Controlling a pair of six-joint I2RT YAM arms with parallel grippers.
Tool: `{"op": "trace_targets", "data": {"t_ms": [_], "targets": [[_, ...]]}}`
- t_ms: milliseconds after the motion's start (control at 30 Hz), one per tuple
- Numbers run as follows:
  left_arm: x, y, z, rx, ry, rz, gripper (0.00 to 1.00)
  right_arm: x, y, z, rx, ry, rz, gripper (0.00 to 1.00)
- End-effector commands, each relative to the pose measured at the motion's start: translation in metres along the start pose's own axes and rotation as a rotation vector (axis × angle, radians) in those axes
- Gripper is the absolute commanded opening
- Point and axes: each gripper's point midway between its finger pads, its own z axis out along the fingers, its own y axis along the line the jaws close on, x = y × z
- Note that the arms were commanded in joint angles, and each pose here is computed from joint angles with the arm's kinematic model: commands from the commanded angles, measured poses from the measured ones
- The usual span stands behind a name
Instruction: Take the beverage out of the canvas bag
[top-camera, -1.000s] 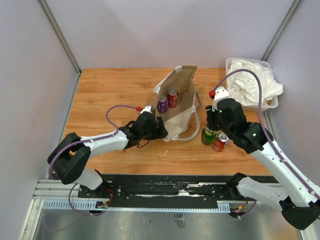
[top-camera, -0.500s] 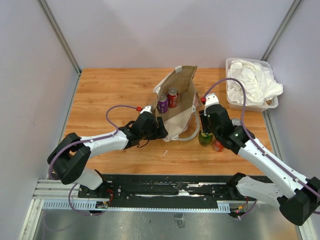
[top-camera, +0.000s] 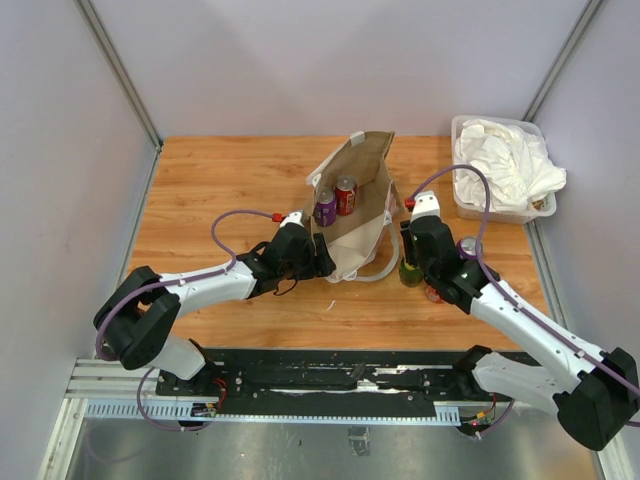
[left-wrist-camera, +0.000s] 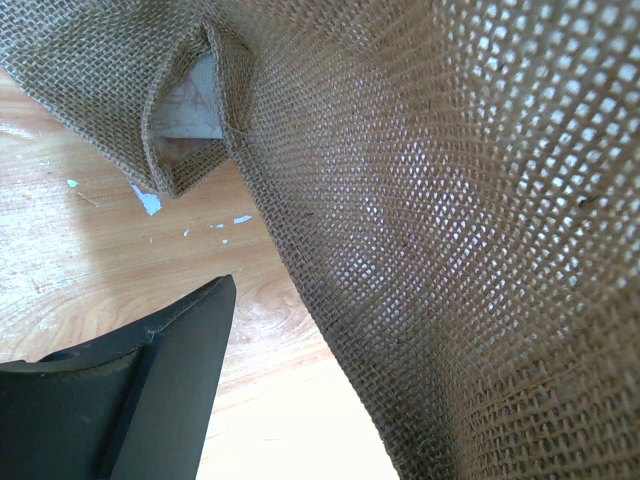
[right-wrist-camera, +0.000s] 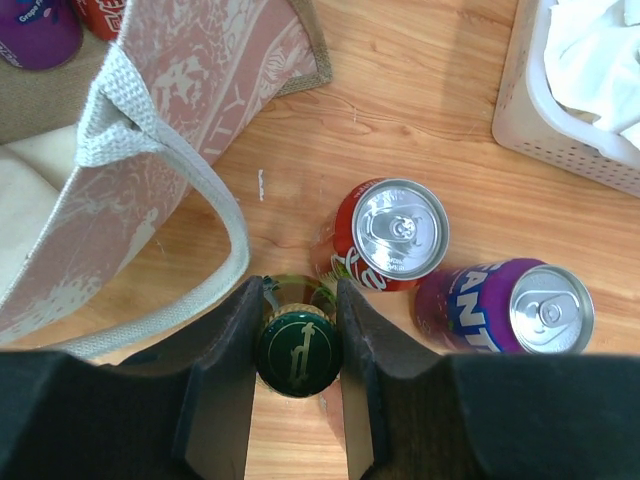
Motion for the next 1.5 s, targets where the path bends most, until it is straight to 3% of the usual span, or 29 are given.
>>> {"op": "trace_targets", "data": {"t_ms": [0, 100, 167, 200, 300, 533, 700, 933, 1133, 1467], "targets": [[0.007, 0.011, -0.003, -0.04, 0.015, 0.021, 0.78, -0.017, -0.021, -0.006, 0.08, -0.093, 0.115, 0.08], [0.008, 0.011, -0.002, -0.041, 0.017, 0.021, 0.79, -0.005, -0.025, -0.012, 0.093, -0.076, 0.137, 0.33], [0.009, 0.011, -0.002, -0.039, 0.02, 0.02, 0.8, 0.0, -0.029, -0.016, 0.104, -0.071, 0.149, 0.65], [0.009, 0.011, -0.001, -0.037, 0.02, 0.018, 0.8, 0.001, -0.032, -0.018, 0.11, -0.073, 0.152, 0.77], [0.01, 0.011, 0.0, -0.038, 0.023, 0.019, 0.8, -0.005, -0.039, -0.025, 0.132, -0.092, 0.139, 0.89], [0.007, 0.009, -0.001, -0.034, 0.016, 0.02, 0.8, -0.079, -0.048, -0.047, 0.119, -0.207, 0.096, 0.9], [0.005, 0.009, -0.002, -0.038, 0.01, 0.016, 0.8, -0.147, -0.031, -0.057, 0.01, -0.256, 0.063, 0.74], [0.003, 0.009, -0.003, -0.045, 0.003, 0.012, 0.81, -0.206, 0.04, -0.051, -0.314, -0.225, 0.011, 0.62], [-0.002, 0.011, -0.003, -0.067, -0.011, 0.013, 0.81, -0.187, 0.09, -0.005, -0.443, -0.044, -0.047, 0.64], [-0.001, 0.019, -0.003, -0.105, -0.011, 0.03, 0.81, -0.151, 0.112, 0.071, -0.363, 0.107, -0.052, 0.68]]}}
